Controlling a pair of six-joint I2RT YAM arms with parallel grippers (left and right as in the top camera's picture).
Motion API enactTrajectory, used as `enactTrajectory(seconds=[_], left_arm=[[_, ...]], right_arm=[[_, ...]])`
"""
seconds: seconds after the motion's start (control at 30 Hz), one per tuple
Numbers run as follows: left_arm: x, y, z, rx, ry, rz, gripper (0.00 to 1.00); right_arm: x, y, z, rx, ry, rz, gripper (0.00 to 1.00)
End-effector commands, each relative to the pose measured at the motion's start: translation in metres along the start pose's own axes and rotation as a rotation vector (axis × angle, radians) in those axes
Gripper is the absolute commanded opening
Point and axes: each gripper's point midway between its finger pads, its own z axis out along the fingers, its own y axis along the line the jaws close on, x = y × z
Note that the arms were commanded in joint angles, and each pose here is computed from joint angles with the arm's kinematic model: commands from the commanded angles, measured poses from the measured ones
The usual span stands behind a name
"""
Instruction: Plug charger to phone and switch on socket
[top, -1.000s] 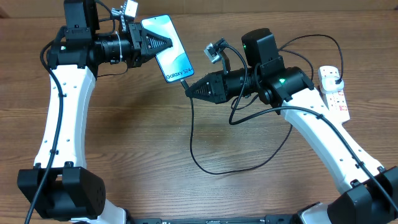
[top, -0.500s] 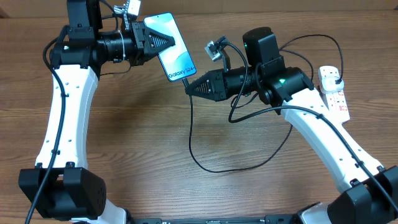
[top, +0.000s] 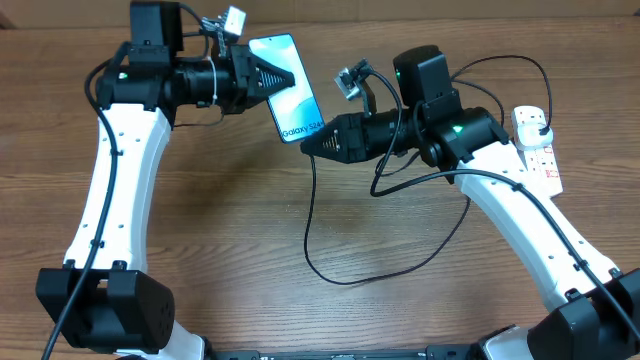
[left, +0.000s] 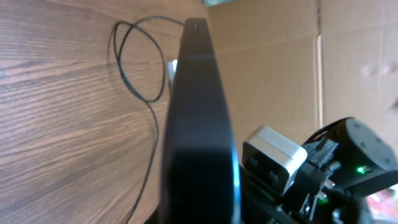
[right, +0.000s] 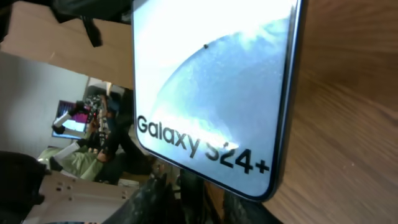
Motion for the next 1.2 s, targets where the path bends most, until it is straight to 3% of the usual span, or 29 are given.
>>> enactTrajectory(seconds=[0.0,0.2,0.4,0.77,1.17], left_arm=[[0.011,-0.005,0.003,0.012,0.038,0.064,0.04],[0.026,0.041,0.000,-0.206,0.067,0.066,0.04],[0.045,0.078,0.009,-0.265,0.189,0.058,0.04],[0.048,0.158,0.048,-0.290,0.309,-0.070,0.04],[0.048,0.228,0.066,-0.431,0.329,-0.169,0.04]], right_arm=[[-0.011,0.000,-0.010,0.065,-0.053,-0.066,0.42],[-0.004,-0.028,-0.017,0.200,-0.049,0.018,0.53],[0.003,-0.058,-0.027,0.364,-0.054,0.080,0.66],[0.019,-0.088,-0.042,0.548,-0.029,0.148,0.71],[0.020,-0.090,-0.042,0.557,-0.026,0.152,0.73]])
